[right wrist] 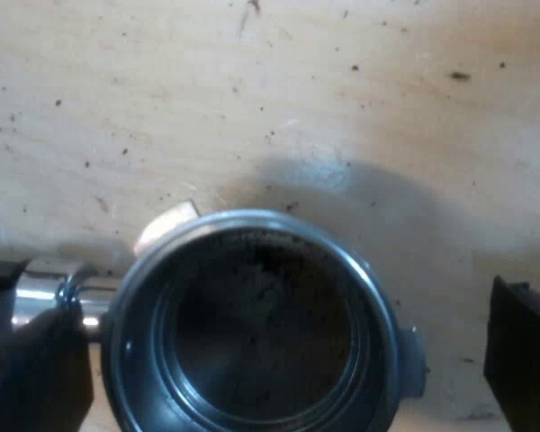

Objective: Put the handle in the coffee machine

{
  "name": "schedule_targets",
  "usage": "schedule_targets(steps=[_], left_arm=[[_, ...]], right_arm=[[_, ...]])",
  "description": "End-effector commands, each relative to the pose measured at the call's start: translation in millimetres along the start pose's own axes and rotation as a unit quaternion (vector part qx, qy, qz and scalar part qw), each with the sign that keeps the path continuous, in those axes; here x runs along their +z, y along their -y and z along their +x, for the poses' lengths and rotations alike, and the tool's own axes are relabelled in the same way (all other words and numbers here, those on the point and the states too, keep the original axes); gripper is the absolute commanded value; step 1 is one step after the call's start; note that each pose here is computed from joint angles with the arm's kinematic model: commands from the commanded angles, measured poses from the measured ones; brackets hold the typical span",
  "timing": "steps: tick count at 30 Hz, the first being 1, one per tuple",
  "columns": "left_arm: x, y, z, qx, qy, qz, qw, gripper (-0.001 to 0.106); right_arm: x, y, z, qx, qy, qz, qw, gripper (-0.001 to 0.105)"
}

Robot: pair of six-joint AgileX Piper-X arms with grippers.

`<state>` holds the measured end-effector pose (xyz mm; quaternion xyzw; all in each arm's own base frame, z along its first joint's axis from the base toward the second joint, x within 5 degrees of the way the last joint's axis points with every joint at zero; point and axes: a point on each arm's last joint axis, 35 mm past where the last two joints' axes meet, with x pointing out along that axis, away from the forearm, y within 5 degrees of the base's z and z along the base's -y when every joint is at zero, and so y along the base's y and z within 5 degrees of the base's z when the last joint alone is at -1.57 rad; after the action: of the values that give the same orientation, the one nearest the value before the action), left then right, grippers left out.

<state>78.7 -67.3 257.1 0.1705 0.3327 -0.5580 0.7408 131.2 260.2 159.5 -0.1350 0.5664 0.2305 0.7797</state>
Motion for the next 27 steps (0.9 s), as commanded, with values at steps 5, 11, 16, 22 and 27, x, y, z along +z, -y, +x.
schedule_targets(steps=[5,11,16,22,27], left_arm=[[0.8,0.3,-0.9,-0.003,0.005,-0.005,1.0000,0.078],[0.8,0.3,-0.9,-0.003,0.005,-0.005,1.0000,0.078],[0.8,0.3,-0.9,-0.003,0.005,-0.005,1.0000,0.078],[0.8,0.3,-0.9,-0.003,0.005,-0.005,1.0000,0.078],[0.8,0.3,-0.9,-0.003,0.005,-0.005,1.0000,0.078]], right_arm=[[1.4,0.2,-1.3,0.003,-0.002,-0.006,1.0000,0.090],[1.2,-0.2,-1.3,0.007,-0.005,-0.007,0.9999,0.090],[1.1,-0.4,-1.3,0.011,-0.007,-0.011,0.9999,0.085],[0.9,-0.7,-1.3,0.016,-0.010,-0.010,0.9998,0.058],[0.7,-0.9,-1.3,0.018,-0.012,-0.010,0.9997,0.024]])
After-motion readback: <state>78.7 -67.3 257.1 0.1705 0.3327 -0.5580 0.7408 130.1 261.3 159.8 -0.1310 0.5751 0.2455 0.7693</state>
